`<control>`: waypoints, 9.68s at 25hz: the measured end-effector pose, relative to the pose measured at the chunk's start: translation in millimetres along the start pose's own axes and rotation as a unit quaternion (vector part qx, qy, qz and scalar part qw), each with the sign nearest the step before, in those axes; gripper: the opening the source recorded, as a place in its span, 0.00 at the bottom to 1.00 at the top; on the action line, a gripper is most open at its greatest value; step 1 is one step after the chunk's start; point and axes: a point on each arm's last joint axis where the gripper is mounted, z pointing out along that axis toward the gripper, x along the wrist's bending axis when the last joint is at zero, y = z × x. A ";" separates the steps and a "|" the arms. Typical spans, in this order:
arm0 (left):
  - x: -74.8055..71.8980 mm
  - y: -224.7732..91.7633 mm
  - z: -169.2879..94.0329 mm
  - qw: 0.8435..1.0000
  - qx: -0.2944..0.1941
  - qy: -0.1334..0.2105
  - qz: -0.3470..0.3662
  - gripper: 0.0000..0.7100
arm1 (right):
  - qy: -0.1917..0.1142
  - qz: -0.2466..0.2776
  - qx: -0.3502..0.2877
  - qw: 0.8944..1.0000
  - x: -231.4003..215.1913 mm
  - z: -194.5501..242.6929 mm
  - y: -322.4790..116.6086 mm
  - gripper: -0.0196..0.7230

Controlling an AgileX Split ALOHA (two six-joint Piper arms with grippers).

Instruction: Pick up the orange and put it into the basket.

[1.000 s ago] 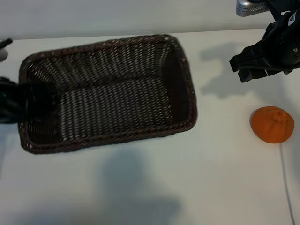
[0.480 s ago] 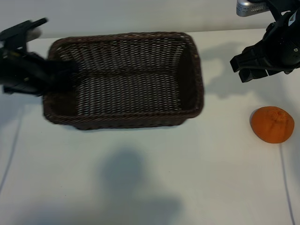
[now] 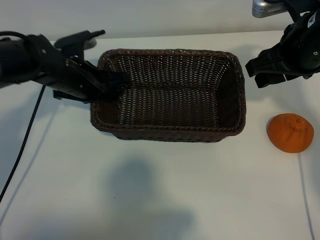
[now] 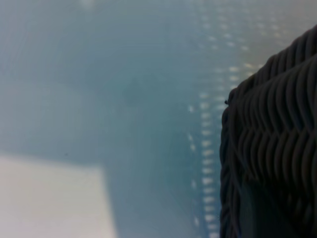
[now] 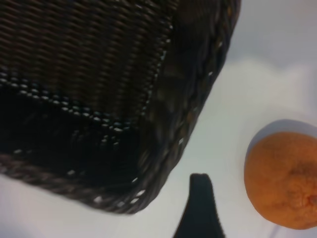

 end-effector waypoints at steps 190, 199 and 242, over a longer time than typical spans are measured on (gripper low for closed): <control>61.9 -287.2 -255.6 0.944 -0.276 0.112 0.144 0.84 | -0.026 0.086 0.011 0.996 -27.1 -6.6 29.7 0.15; 61.9 -287.2 -255.6 0.944 -0.276 0.111 0.143 0.84 | 0.015 -0.008 0.023 1.000 52.3 20.4 53.2 0.15; 61.9 -287.2 -255.6 0.944 -0.276 0.112 0.144 0.84 | 0.039 -0.044 0.091 0.994 81.4 107.5 97.4 0.81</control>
